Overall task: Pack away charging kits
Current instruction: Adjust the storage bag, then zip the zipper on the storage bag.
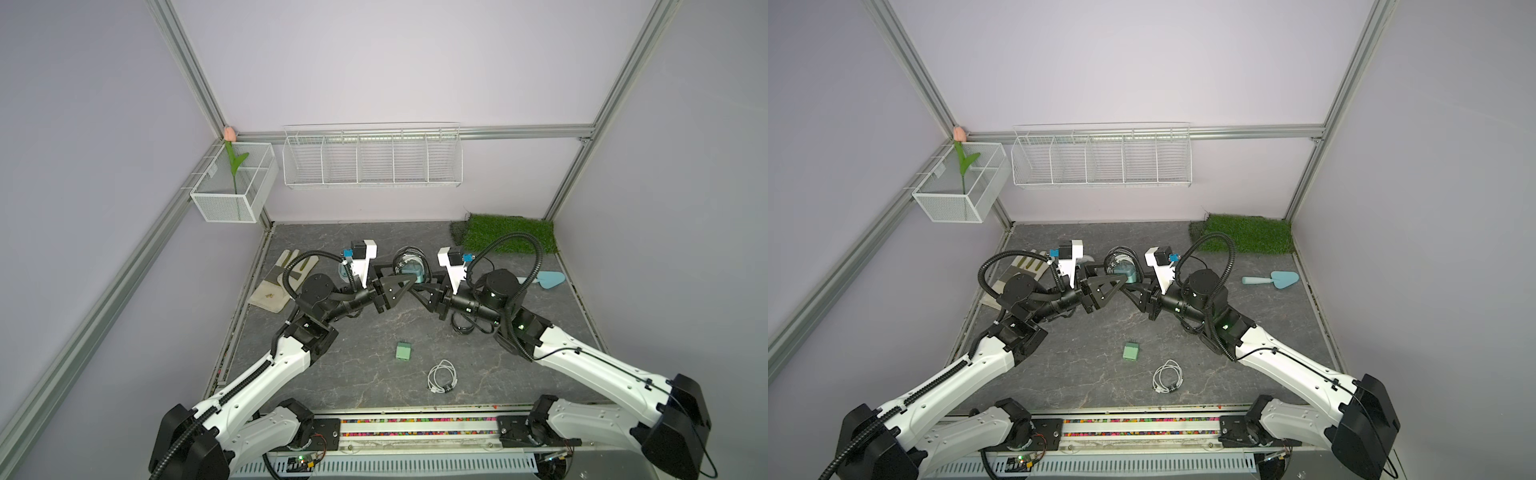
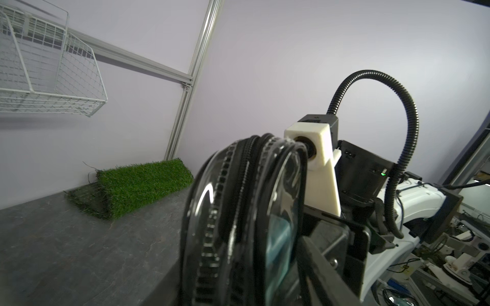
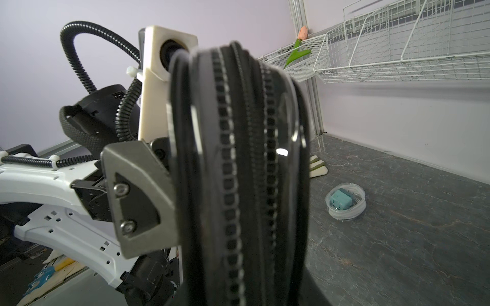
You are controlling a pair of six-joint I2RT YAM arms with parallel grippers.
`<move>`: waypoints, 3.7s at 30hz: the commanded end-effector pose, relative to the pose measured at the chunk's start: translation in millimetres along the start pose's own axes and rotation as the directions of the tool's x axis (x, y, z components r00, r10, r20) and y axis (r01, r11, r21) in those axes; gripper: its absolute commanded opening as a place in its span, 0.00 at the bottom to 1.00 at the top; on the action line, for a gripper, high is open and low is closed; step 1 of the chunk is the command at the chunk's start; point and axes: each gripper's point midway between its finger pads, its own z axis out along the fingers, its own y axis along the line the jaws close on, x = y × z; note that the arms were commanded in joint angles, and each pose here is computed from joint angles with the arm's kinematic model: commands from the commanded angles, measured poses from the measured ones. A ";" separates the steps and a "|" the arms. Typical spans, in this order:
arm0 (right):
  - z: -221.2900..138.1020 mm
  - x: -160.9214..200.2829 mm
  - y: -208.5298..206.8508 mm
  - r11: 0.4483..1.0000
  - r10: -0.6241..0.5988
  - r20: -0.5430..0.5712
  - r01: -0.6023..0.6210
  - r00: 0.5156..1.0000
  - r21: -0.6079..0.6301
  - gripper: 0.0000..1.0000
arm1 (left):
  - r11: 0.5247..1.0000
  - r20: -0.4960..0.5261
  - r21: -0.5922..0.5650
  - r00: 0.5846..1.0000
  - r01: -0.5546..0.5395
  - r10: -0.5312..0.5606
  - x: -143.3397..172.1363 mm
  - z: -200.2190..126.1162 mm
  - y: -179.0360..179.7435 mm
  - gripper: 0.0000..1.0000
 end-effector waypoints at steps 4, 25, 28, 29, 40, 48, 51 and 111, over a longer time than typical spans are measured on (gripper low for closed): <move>12.8 -3.8 -8.9 1.000 -0.006 -0.019 0.006 1.000 0.019 0.24 | 0.996 0.029 0.083 0.999 -0.028 0.025 -13.5 5.4 -16.0 0.72; -5.6 1.7 9.9 0.994 -0.074 -0.123 0.064 0.990 -0.085 0.15 | 0.998 0.022 0.054 0.999 -0.036 0.034 -11.5 -0.7 -10.4 0.70; -0.2 2.5 10.1 0.994 -0.067 -0.137 0.054 0.988 -0.097 0.16 | 0.997 0.008 0.070 1.000 -0.022 0.022 -8.6 3.6 -9.0 0.63; 1.4 3.1 10.1 0.994 -0.064 -0.143 0.050 0.988 -0.101 0.17 | 0.997 0.003 0.072 1.000 -0.020 0.019 -7.9 4.2 -8.9 0.63; 10.6 2.8 -6.1 0.998 -0.056 -0.160 0.052 0.986 -0.030 0.27 | 0.997 -0.007 0.071 1.000 -0.018 0.018 -3.5 6.6 -4.9 0.29; 9.0 4.5 -18.1 0.999 -0.050 -0.169 0.050 0.984 -0.001 0.59 | 0.998 -0.008 0.068 1.000 -0.012 0.013 -2.8 6.8 -3.9 0.33; 6.2 3.6 -15.2 0.999 -0.052 -0.158 0.048 0.986 -0.024 0.69 | 0.999 0.006 0.047 1.000 -0.010 0.010 -4.3 5.3 -0.4 0.32; 87.2 -11.5 24.4 0.999 0.018 -0.008 -0.017 1.000 0.042 0.23 | 0.882 0.331 -0.378 0.930 0.283 -0.157 -53.0 -30.3 76.5 0.00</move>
